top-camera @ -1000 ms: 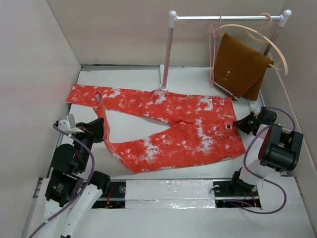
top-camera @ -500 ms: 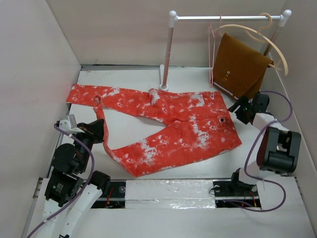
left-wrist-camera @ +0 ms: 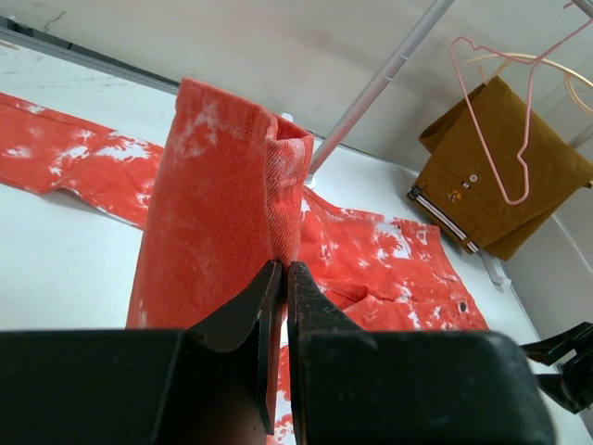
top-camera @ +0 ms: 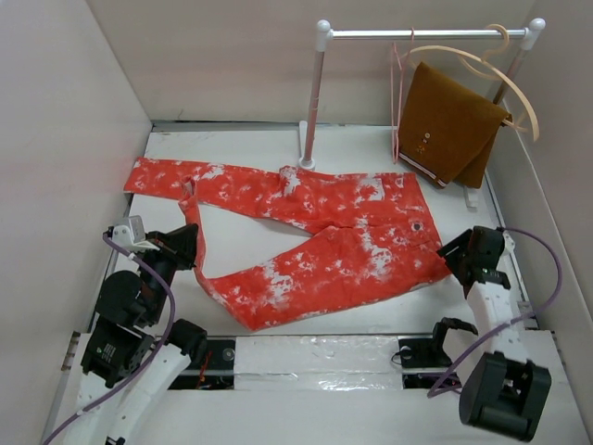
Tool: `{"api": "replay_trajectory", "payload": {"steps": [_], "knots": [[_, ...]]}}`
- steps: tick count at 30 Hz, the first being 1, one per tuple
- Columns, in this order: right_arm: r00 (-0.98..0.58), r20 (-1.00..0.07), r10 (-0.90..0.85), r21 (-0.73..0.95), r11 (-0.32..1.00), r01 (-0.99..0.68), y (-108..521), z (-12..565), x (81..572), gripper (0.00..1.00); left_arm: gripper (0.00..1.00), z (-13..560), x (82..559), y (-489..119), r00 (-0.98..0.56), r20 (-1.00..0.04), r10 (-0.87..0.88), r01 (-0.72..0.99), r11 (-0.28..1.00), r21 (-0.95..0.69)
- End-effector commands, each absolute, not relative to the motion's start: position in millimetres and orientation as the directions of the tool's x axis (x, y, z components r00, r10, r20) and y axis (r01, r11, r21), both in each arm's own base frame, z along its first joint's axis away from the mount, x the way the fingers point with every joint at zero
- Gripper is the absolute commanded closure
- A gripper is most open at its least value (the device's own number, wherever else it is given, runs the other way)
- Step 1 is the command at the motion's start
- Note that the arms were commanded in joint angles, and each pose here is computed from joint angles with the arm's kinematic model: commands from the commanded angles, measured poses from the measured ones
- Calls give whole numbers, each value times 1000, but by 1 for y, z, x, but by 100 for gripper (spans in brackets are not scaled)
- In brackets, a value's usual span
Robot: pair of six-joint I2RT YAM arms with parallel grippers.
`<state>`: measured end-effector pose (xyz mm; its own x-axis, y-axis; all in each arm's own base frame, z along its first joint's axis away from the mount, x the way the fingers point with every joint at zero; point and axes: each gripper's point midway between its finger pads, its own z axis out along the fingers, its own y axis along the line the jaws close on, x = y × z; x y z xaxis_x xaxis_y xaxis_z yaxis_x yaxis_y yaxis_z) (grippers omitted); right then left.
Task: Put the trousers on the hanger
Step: Fold the trousers at the center of the board.
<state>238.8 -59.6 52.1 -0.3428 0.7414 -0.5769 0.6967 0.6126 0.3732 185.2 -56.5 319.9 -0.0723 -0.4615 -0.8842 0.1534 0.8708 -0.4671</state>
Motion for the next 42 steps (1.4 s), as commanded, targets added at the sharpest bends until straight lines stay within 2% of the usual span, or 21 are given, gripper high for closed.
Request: {"api": "replay_trajectory", "payload": {"steps": [1,8,13,19,20,21,23,24,25,26,30,35,39,42], "knots": [[-232,-613,756,383,541,749,-73,67,230,33,100,338,181,-56,-13,-874,-486,197,856,-479],[-250,-529,811,370,486,792,-64,51,220,35,100,339,177,-50,4,-868,-496,183,854,-487],[-223,-490,843,404,446,799,-58,46,221,45,100,343,174,-46,26,-859,-511,180,848,-498],[-251,-458,853,347,432,833,-60,31,218,54,100,342,174,-47,20,-860,-509,182,848,-498],[-262,-453,852,355,442,824,-58,29,222,58,100,342,174,-47,22,-860,-510,181,848,-498],[-266,-454,850,353,446,822,-58,28,223,65,100,342,174,-47,22,-860,-510,181,848,-498],[-266,-454,851,369,451,813,-57,28,226,71,100,342,174,-45,25,-859,-512,175,848,-500],[-267,-458,848,373,456,808,-57,28,227,78,100,341,174,-45,23,-859,-512,172,848,-501],[-262,-462,847,378,455,806,-57,29,229,95,100,341,174,-45,24,-860,-510,169,850,-500],[-250,-479,841,368,451,813,-62,32,228,100,100,341,175,-45,23,-859,-511,167,849,-501],[-159,-598,786,350,434,830,-91,73,225,100,100,339,178,-46,16,-861,-508,157,852,-499],[-2,-738,675,352,386,853,-131,154,205,100,100,342,180,-42,24,-849,-528,130,844,-521],[8,-769,640,307,358,882,-143,169,185,100,100,340,183,-34,30,-842,-539,71,841,-536],[37,-767,641,361,383,850,-133,184,182,100,100,333,188,-31,14,-853,-522,30,853,-521]]}}
